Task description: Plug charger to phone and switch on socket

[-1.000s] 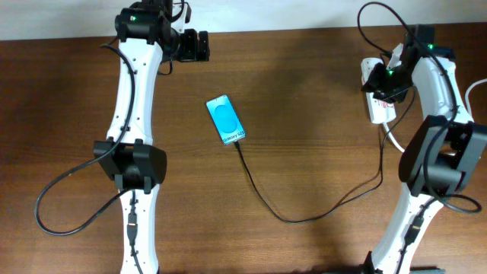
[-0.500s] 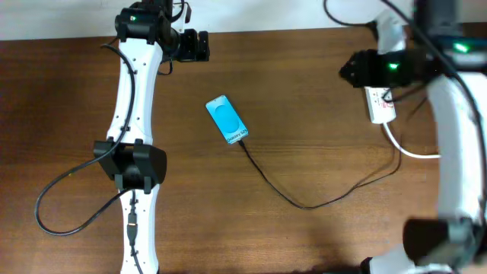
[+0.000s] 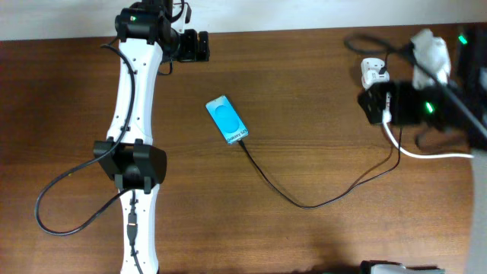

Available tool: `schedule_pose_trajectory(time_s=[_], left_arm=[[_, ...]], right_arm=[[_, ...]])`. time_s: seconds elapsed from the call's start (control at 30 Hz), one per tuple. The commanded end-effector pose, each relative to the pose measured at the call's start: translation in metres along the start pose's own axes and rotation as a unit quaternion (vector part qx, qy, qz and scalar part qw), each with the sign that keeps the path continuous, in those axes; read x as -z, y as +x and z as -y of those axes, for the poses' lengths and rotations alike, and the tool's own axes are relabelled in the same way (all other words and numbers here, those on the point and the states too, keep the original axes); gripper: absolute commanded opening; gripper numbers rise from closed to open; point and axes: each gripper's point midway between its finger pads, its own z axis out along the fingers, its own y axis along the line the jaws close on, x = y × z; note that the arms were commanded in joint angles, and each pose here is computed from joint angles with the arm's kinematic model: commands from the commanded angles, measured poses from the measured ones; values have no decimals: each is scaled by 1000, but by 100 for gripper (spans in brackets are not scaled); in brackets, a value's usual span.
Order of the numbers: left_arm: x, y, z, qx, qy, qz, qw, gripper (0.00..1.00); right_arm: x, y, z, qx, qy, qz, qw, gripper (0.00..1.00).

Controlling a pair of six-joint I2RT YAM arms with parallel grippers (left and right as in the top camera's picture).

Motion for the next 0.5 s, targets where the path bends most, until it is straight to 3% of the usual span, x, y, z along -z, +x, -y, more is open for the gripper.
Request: schedule_pose_trajectory(time_s=[0.0, 0.17, 0.27, 0.37, 0.47], left_arm=[[8, -6, -2, 0, -3, 14, 1000, 99], [8, -6, -2, 0, -3, 14, 1000, 99], [8, -6, -2, 0, -3, 14, 1000, 99], [8, -6, -2, 0, -3, 14, 1000, 99], [8, -6, -2, 0, -3, 14, 1000, 99]], right_arm=[[43, 18, -1, 14, 36, 38, 999, 98], [72, 27, -3, 22, 58, 77, 995, 98], [83, 8, 10, 27, 104, 125, 986, 98], [105, -14, 17, 36, 140, 219, 965, 98], [99, -18, 23, 64, 160, 350, 921, 98]])
